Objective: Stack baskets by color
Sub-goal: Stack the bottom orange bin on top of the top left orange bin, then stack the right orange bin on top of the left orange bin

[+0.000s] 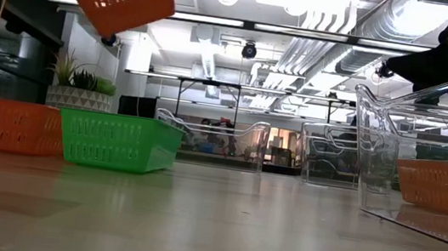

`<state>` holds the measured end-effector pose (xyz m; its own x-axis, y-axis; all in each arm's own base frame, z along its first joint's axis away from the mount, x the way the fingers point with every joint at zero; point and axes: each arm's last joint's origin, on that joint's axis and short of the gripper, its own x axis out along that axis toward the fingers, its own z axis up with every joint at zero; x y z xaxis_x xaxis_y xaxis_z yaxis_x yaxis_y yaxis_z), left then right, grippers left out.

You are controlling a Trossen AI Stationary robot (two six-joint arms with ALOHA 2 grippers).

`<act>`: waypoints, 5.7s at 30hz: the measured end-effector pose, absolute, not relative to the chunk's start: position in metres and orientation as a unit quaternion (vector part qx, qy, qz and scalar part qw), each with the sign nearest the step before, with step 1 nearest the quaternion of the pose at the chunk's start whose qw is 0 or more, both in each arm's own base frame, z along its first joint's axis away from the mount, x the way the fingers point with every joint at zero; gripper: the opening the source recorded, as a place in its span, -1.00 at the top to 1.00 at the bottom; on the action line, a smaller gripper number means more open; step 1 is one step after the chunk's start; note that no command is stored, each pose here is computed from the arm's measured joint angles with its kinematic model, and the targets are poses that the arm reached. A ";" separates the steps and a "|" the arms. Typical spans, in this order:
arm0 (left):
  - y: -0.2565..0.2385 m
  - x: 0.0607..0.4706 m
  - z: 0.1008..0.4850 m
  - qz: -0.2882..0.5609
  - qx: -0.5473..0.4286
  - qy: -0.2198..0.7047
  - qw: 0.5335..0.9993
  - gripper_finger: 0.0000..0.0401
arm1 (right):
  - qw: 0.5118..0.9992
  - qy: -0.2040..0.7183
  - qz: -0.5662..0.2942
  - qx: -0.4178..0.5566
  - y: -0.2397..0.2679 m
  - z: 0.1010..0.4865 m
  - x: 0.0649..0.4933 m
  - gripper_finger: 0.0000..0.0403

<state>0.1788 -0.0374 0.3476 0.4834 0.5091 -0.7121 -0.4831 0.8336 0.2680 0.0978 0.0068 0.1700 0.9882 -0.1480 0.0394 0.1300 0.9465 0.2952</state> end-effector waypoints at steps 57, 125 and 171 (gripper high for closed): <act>0.013 0.210 0.339 -0.152 0.432 0.648 0.609 1.00 | 0.986 -0.029 -0.071 0.147 0.007 0.170 0.098 1.00; -0.013 0.306 0.210 -0.410 0.392 0.697 0.439 0.41 | 0.986 -0.029 -0.071 0.147 0.007 0.170 0.098 1.00; 0.037 0.174 0.321 0.016 -0.025 -0.100 0.995 0.35 | 0.986 -0.029 -0.071 0.147 0.007 0.170 0.098 1.00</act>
